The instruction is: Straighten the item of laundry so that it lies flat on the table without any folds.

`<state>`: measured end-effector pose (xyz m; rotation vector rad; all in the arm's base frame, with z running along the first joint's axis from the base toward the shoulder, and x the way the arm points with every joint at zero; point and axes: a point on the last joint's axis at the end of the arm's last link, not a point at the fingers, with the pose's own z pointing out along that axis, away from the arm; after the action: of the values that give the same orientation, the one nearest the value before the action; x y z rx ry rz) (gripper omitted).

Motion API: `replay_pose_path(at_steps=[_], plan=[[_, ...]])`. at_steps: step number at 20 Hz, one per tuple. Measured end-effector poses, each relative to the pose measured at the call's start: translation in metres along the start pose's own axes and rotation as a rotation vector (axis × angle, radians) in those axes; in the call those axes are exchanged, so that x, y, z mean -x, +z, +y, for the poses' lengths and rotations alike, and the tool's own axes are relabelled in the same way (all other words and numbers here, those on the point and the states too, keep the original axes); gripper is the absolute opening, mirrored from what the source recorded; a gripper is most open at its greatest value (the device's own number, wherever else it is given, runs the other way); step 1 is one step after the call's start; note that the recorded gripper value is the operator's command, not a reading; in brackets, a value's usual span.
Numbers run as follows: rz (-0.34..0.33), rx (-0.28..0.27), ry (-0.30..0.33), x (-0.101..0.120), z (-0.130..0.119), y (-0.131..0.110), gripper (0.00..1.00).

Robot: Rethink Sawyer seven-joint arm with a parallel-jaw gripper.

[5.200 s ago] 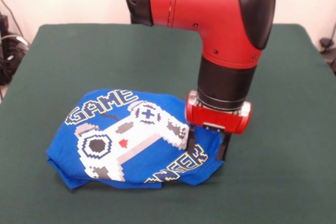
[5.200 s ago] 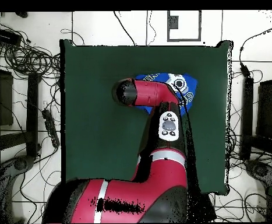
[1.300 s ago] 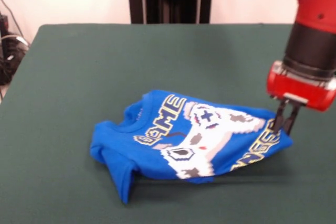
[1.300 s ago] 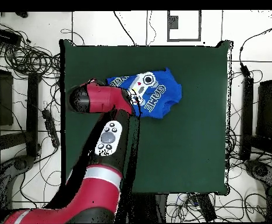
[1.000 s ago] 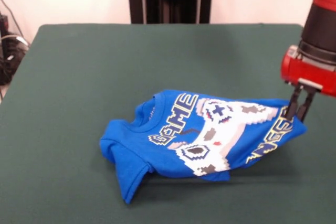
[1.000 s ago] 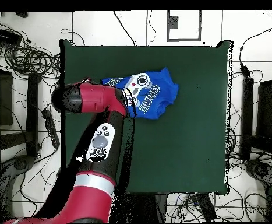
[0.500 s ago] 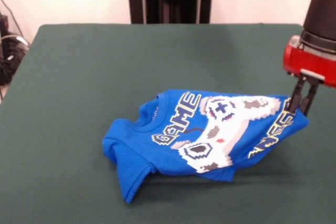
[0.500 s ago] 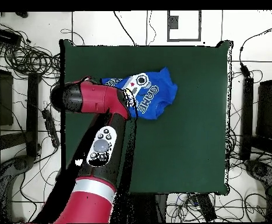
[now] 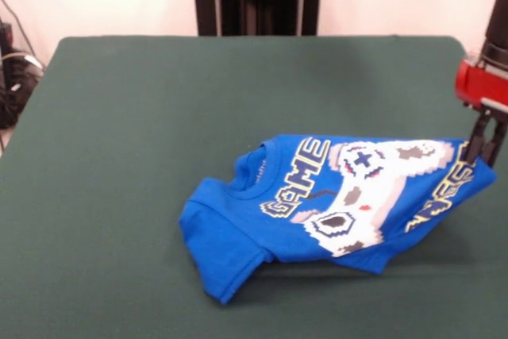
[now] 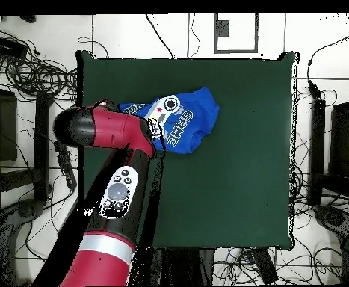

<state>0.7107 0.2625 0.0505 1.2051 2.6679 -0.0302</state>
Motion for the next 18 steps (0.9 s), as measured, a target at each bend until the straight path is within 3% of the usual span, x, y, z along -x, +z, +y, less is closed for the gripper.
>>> replay_pose_path(at_steps=[7,18], plan=[[0.028,-0.005,0.097,-0.022,0.008,-0.007,0.00],[0.040,0.002,0.147,-0.023,0.012,-0.008,0.00]])
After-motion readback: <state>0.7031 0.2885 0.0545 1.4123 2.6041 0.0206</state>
